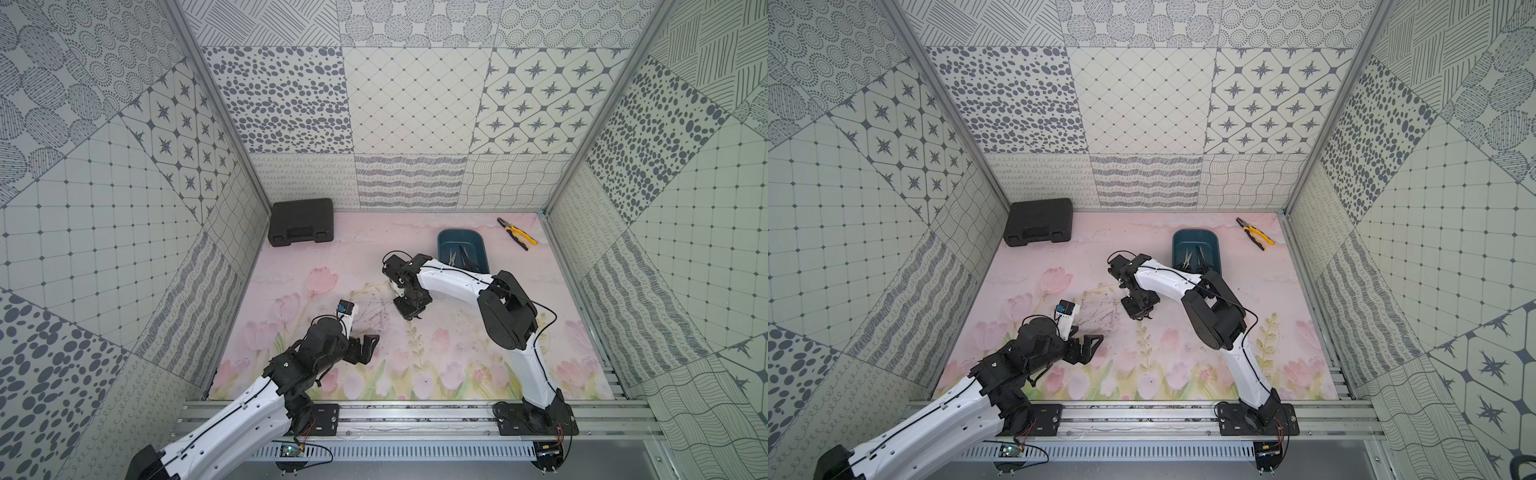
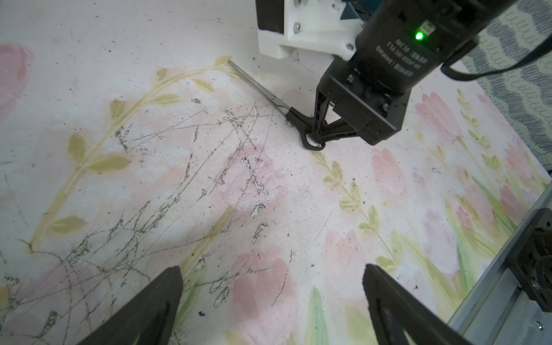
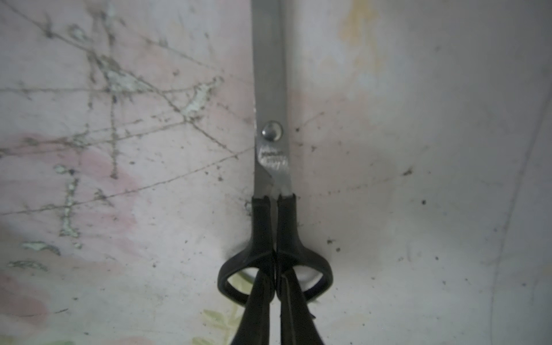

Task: Put the scissors into the storage box
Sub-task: Pick up the scissors from the center of the board, then place the scissors in the storage box.

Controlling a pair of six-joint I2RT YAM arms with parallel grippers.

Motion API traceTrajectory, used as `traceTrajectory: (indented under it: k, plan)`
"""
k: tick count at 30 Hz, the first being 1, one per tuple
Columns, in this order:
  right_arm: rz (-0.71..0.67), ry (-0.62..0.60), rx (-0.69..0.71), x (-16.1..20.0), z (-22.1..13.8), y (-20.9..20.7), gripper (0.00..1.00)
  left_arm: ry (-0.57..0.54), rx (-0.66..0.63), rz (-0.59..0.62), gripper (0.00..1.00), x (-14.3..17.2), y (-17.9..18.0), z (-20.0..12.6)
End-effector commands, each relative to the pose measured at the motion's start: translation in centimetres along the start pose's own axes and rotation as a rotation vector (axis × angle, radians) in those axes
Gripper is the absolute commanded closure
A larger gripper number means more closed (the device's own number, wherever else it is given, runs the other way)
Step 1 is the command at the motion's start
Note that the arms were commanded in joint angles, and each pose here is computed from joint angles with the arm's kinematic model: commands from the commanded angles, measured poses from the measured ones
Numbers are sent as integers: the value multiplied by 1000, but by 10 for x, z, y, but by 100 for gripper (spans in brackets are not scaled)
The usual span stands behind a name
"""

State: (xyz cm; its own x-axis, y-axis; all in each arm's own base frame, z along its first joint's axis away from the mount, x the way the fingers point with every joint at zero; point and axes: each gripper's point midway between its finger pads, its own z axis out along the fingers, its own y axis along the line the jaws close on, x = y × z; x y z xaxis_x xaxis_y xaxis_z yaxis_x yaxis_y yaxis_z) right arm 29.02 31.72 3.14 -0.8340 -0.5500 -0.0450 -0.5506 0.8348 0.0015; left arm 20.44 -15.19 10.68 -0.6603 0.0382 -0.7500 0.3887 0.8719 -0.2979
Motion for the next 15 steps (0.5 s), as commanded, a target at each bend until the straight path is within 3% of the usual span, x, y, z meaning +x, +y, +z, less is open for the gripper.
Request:
traceTrajectory:
  k: [1, 8, 15]
  plan:
    - [-8, -84, -9, -18, -37, -2, 100, -29, 3, 15, 1, -7, -2, -1]
    - [27, -184, 23, -33, -95, -34, 100, -28, -2, 13, 0, -7, -1, -1]
    - [198, -224, 121, -36, -117, -142, 100, -30, -2, 13, 0, -7, -1, -1]
